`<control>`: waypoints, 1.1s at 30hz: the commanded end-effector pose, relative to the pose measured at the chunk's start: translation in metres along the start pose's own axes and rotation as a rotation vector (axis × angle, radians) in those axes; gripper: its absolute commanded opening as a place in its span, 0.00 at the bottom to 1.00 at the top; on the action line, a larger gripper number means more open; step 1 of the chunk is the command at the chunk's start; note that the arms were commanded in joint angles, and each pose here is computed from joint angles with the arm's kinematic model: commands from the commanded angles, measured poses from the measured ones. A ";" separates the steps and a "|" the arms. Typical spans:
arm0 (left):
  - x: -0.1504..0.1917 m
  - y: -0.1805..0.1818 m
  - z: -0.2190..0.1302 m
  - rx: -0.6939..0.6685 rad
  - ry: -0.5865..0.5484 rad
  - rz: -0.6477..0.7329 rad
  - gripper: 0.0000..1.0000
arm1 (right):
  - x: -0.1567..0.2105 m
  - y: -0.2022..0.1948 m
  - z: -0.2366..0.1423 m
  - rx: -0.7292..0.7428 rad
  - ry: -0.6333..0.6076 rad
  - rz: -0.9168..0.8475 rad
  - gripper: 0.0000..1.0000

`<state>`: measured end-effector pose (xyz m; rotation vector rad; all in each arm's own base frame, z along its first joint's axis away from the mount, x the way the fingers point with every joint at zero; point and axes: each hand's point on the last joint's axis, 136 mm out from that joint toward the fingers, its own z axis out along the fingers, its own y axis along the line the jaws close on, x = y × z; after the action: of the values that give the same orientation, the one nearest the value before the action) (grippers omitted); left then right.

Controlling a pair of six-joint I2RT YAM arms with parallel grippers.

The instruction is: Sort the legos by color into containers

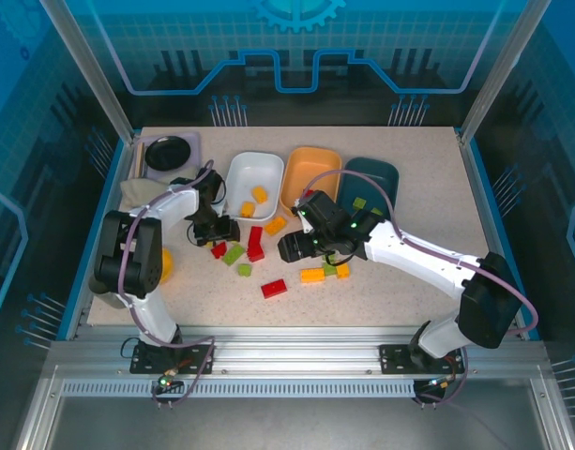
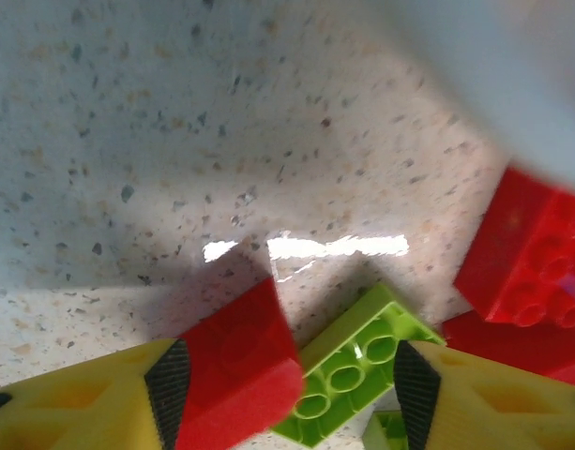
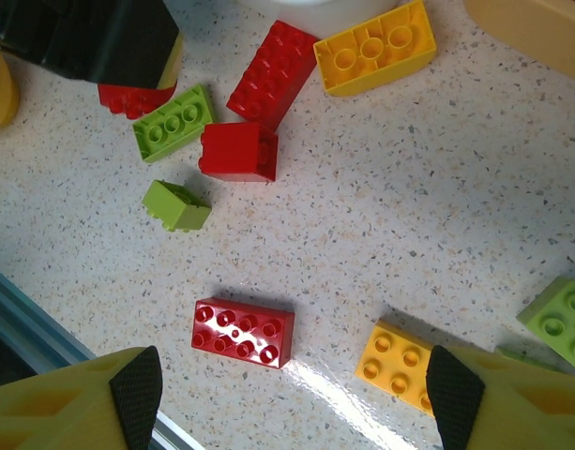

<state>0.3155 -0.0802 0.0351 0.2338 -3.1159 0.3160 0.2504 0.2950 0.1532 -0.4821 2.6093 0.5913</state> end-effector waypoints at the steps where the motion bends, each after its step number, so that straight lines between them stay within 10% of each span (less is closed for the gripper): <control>1: 0.009 0.006 -0.003 -0.001 -0.013 -0.056 0.58 | 0.004 0.003 -0.009 -0.005 -0.011 0.004 0.77; 28: 0.027 0.025 0.005 -0.064 -0.033 -0.143 0.27 | -0.002 0.049 -0.016 -0.350 -0.103 0.004 0.76; 33: 0.031 0.027 0.007 -0.074 -0.022 -0.149 0.37 | -0.002 0.044 -0.014 -0.351 -0.100 0.031 0.75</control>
<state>0.2894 -0.0665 0.0298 0.4475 -3.1246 0.2398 0.2271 0.3232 0.1663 -0.5191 2.4795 0.9934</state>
